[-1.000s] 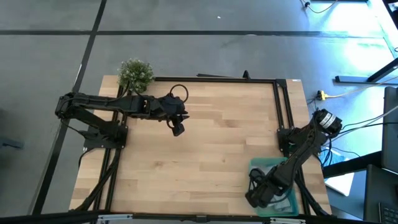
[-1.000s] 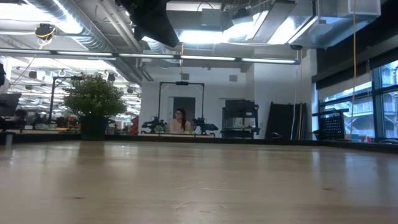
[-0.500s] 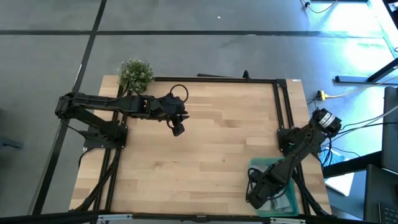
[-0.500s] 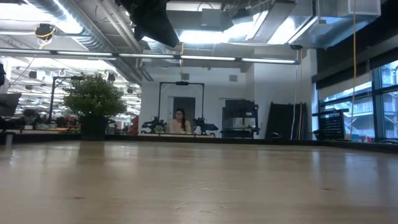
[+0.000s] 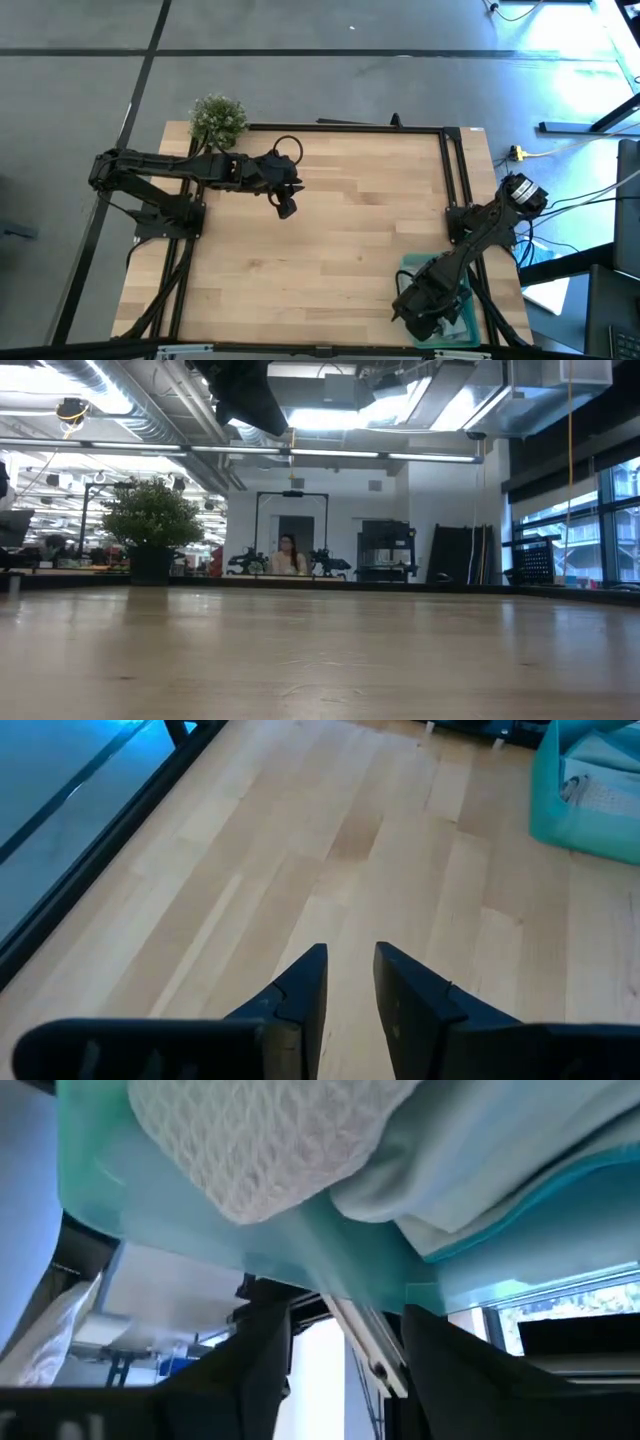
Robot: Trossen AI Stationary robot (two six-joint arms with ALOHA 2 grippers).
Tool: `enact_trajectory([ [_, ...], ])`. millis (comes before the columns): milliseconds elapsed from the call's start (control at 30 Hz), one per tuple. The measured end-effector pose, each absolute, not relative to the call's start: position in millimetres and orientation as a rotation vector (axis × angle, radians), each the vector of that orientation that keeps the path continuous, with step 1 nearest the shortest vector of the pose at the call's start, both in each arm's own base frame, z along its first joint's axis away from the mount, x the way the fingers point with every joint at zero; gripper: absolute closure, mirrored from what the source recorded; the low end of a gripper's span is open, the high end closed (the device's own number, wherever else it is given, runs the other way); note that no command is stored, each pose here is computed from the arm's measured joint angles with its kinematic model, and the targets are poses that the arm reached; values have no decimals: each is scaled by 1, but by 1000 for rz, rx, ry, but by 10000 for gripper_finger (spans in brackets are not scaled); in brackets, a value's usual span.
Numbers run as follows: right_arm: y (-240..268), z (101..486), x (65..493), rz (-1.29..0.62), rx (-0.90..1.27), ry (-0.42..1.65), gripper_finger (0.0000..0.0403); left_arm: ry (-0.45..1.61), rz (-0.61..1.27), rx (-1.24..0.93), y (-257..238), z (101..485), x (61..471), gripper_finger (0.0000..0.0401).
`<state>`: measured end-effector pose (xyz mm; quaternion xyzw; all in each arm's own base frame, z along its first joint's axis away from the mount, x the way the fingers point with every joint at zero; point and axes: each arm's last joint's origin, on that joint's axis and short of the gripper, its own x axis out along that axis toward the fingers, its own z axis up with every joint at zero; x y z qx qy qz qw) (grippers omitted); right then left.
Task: Roll microfiber towels into tight, uniform cylinder then place into a basket
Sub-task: Return to Home Position
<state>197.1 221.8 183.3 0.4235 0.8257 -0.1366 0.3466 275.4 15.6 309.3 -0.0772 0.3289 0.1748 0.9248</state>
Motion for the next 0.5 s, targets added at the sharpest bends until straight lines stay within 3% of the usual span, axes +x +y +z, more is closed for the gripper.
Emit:
enact_trajectory([
  [133, 221, 183, 196, -407, 1102, 2135, 243, 675, 359, -158, 16, 309, 275, 319],
  [367, 207, 207, 190, -418, 1015, 2139, 386, 673, 365, -165, 17, 309, 275, 319],
  [500, 184, 245, 188, -537, 969, 2006, 390, 675, 368, -171, 21, 310, 274, 319],
])
